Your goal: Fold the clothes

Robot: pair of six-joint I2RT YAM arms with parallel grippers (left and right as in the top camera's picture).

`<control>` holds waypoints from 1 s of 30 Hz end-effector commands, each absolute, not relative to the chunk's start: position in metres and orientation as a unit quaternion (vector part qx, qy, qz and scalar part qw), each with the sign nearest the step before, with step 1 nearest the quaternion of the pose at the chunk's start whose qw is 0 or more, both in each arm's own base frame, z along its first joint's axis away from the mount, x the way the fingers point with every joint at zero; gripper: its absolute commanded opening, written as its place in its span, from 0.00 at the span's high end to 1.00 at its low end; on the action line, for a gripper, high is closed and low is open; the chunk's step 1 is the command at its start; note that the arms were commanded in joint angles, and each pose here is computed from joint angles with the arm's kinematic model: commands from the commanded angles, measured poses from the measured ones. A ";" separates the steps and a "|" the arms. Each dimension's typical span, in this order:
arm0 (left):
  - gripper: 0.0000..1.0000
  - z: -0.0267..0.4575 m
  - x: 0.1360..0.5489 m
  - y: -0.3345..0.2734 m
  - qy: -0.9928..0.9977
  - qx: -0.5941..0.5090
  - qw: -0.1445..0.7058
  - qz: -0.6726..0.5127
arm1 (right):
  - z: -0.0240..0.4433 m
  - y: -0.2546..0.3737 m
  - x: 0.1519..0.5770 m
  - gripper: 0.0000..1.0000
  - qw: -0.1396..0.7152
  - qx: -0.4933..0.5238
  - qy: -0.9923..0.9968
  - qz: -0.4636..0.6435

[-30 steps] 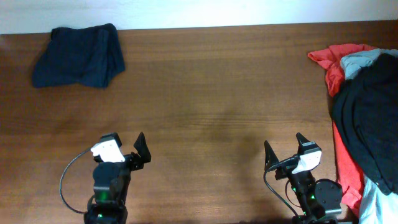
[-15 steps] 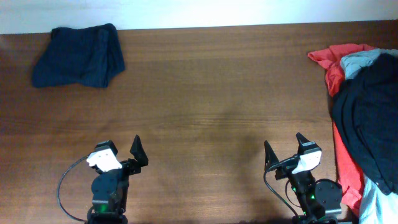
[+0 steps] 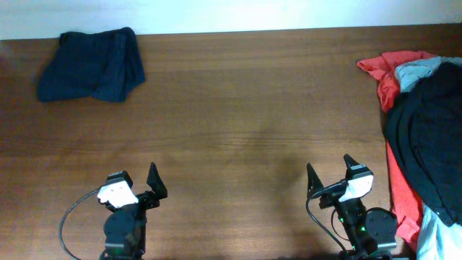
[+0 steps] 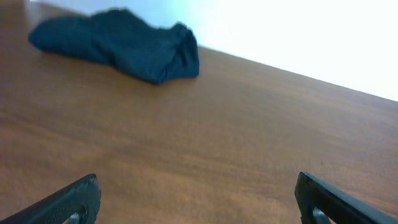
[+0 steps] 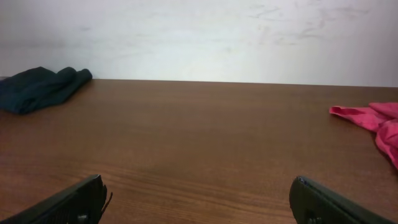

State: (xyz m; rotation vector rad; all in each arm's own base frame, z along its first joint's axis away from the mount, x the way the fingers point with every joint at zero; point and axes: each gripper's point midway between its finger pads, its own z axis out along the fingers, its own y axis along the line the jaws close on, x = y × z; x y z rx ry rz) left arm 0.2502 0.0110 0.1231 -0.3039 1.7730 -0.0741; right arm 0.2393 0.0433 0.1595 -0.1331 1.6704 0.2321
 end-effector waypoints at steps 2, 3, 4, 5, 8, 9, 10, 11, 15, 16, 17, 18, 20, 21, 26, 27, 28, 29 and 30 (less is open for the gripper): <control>0.01 0.140 0.249 0.007 0.756 -0.062 0.651 0.006 | 0.157 0.040 0.240 0.01 0.663 -0.052 0.740 0.099; 0.01 0.145 0.248 0.002 0.751 -0.034 0.659 0.010 | 0.157 0.040 0.240 0.01 0.663 -0.052 0.740 0.099; 0.01 0.148 0.248 -0.001 0.747 -0.018 0.665 0.012 | 0.157 0.040 0.240 0.01 0.663 -0.052 0.740 0.099; 0.01 0.156 0.246 -0.005 0.735 0.006 0.678 0.016 | 0.157 0.040 0.240 0.01 0.663 -0.052 0.740 0.099; 0.01 0.159 0.246 -0.004 0.730 0.005 0.683 0.018 | 0.157 0.040 0.240 0.01 0.663 -0.052 0.740 0.099; 0.01 0.159 0.246 -0.004 0.730 0.007 0.683 0.021 | 0.157 0.040 0.240 0.01 0.663 -0.052 0.740 0.099; 0.01 0.159 0.246 -0.004 0.730 0.011 0.683 0.024 | 0.157 0.040 0.240 0.01 0.663 -0.052 0.740 0.099; 0.00 0.160 0.246 -0.005 0.730 0.011 0.683 0.024 | 0.157 0.040 0.240 0.01 0.663 -0.052 0.740 0.099; 0.01 0.160 0.246 -0.005 0.730 0.011 0.683 0.024 | 0.157 0.040 0.240 0.01 0.663 -0.052 0.740 0.099; 0.01 0.160 0.246 -0.005 0.730 0.011 0.683 0.024 | 0.157 0.040 0.240 0.01 0.663 -0.052 0.740 0.099; 0.01 0.160 0.246 -0.004 0.730 0.011 0.683 0.024 | 0.157 0.040 0.240 0.01 0.663 -0.052 0.740 0.099; 0.01 0.160 0.246 -0.005 0.730 0.011 0.683 0.024 | 0.157 0.040 0.240 0.01 0.663 -0.052 0.740 0.099; 0.01 0.160 0.246 -0.005 0.730 0.011 0.683 0.024 | 0.157 0.040 0.240 0.01 0.663 -0.052 0.740 0.099; 0.01 0.160 0.246 -0.004 0.730 0.011 0.683 0.024 | 0.157 0.040 0.240 0.01 0.663 -0.052 0.740 0.099; 0.01 0.160 0.246 -0.004 0.730 0.011 0.683 0.024 | 0.157 0.040 0.240 0.01 0.663 -0.052 0.740 0.099; 0.01 0.160 0.246 -0.005 0.730 0.011 0.683 0.024 | 0.157 0.040 0.240 0.01 0.663 -0.052 0.740 0.099; 0.01 0.160 0.246 -0.005 0.730 0.011 0.683 0.024 | 0.157 0.040 0.240 0.01 0.663 -0.052 0.740 0.099; 0.00 0.160 0.246 -0.005 0.730 0.011 0.683 0.024 | 0.157 0.040 0.240 0.01 0.663 -0.052 0.740 0.099; 0.01 0.160 0.246 -0.005 0.730 0.011 0.683 0.024 | 0.157 0.040 0.240 0.01 0.663 -0.052 0.740 0.099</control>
